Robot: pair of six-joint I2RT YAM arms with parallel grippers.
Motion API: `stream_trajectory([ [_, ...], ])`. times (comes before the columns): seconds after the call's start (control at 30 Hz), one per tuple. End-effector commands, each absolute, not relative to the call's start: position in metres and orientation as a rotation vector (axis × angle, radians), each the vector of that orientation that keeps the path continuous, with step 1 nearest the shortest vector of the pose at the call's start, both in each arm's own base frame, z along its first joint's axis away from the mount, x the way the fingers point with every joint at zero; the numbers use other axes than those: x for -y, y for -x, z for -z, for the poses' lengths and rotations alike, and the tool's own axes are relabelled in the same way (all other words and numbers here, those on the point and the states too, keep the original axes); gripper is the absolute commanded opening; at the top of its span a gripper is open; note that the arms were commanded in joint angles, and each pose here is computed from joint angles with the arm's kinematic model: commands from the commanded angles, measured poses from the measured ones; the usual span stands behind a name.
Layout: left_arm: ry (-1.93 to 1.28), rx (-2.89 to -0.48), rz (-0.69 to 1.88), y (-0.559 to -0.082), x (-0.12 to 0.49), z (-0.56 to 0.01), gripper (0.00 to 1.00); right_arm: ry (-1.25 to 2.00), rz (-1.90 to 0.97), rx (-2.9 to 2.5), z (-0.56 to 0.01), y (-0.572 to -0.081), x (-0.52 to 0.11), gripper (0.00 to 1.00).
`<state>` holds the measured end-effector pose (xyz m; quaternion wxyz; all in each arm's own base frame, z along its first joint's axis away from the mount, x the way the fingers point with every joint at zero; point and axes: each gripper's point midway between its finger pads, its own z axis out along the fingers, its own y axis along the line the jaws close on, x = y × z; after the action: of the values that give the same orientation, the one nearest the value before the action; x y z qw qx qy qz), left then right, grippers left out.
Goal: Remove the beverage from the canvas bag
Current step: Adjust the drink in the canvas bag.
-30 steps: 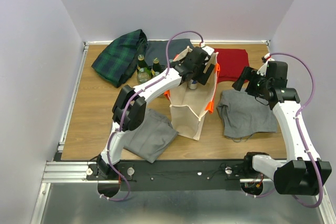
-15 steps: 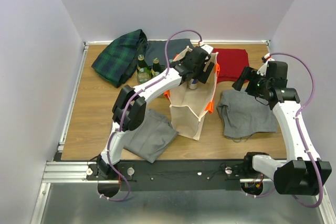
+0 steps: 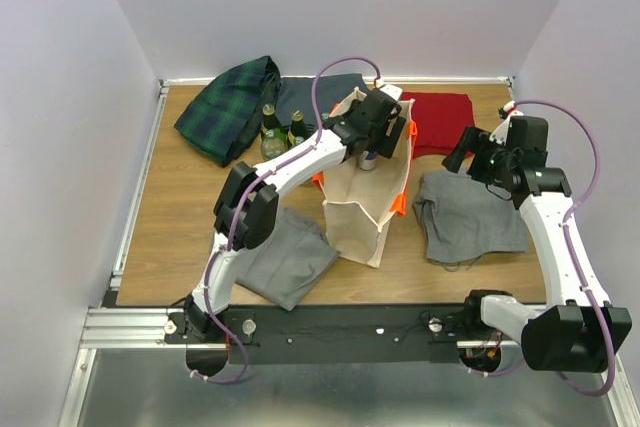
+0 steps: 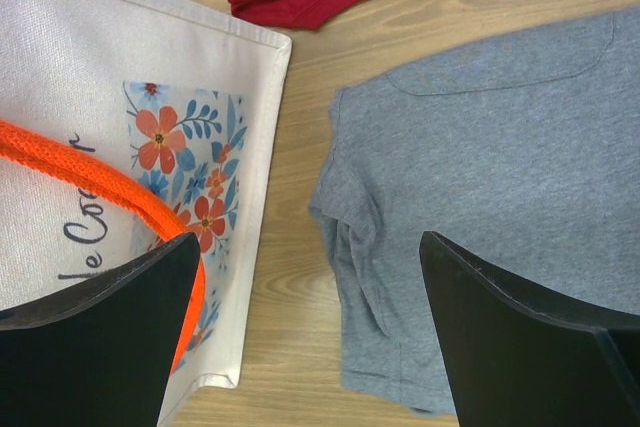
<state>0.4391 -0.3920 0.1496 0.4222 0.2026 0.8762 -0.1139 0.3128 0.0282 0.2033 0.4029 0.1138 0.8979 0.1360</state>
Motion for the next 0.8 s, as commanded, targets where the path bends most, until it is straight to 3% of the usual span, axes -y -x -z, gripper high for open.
stream_trajectory([
  [0.0,-0.445,-2.174,0.257,-0.444,0.389,-0.164,0.93,-0.280,-0.325,-2.254,-0.204,-0.316,-0.024,1.00],
  [0.77,-0.391,-2.165,0.210,-0.446,0.395,-0.147,0.88,-0.280,-0.331,-2.256,-0.203,-0.317,-0.025,1.00],
])
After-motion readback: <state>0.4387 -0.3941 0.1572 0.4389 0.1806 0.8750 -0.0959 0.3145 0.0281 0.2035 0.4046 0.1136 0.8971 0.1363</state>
